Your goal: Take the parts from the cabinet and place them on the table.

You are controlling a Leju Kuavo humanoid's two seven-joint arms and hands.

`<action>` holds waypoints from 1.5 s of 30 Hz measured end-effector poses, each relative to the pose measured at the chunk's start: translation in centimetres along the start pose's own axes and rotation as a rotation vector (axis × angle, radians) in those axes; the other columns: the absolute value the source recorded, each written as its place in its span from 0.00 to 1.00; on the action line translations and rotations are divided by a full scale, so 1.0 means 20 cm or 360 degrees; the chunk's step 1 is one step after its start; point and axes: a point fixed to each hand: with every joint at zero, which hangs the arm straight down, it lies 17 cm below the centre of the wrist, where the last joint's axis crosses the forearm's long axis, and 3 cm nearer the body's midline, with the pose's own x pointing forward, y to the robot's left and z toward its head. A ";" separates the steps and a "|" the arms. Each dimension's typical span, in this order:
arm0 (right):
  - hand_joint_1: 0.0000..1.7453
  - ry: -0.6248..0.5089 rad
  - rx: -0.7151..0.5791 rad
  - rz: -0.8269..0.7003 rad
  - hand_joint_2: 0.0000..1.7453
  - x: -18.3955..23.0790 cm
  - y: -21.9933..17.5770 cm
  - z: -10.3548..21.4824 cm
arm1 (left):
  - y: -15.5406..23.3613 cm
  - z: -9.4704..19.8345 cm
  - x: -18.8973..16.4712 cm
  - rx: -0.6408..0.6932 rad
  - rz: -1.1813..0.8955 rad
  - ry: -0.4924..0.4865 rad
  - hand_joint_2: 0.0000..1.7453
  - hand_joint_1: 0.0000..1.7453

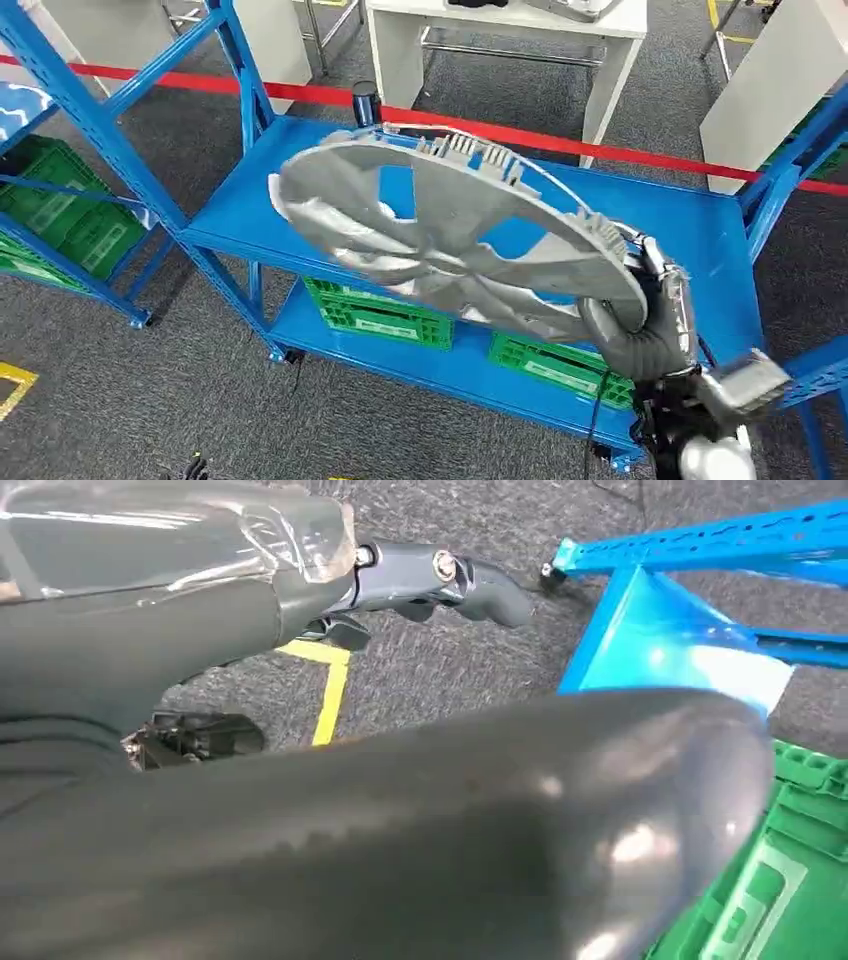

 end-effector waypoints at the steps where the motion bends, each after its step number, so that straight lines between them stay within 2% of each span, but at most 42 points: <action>1: 1.00 -0.0050 0.0028 -0.0094 1.00 0.05 0.01 0.00 | 0.00 0.00 0.00 -0.0007 0.0003 -0.0008 0.00 0.00; 7: 1.00 -0.0256 0.0270 -0.0535 1.00 0.30 0.11 0.02 | 0.02 0.01 0.02 -0.0002 0.0011 -0.0054 0.00 0.00; 11: 1.00 -0.0334 0.0475 -0.0712 1.00 0.41 0.20 0.05 | 0.06 0.01 0.02 -0.0001 -0.0006 -0.0061 0.00 0.00; 20: 1.00 -0.0359 0.0752 -0.0607 1.00 0.43 0.35 0.13 | 0.04 0.00 -0.03 -0.0009 -0.0037 0.0019 0.00 0.00; 25: 1.00 -0.0413 0.0844 -0.0502 1.00 0.45 0.38 0.11 | 0.02 0.02 -0.13 -0.0028 -0.0063 0.0187 0.00 0.00; 33: 1.00 -0.0288 0.0937 -0.0482 1.00 0.40 0.42 0.15 | 0.05 0.12 -0.27 -0.0009 -0.0112 0.0406 0.00 0.00; 37: 1.00 -0.0249 0.1001 -0.0476 1.00 0.38 0.44 0.20 | 0.05 0.14 -0.28 -0.0008 -0.0141 0.0424 0.00 0.00; 45: 1.00 -0.0253 0.1042 -0.0387 1.00 0.37 0.38 0.19 | 0.08 0.09 -0.18 -0.0012 -0.0176 0.0295 0.00 0.00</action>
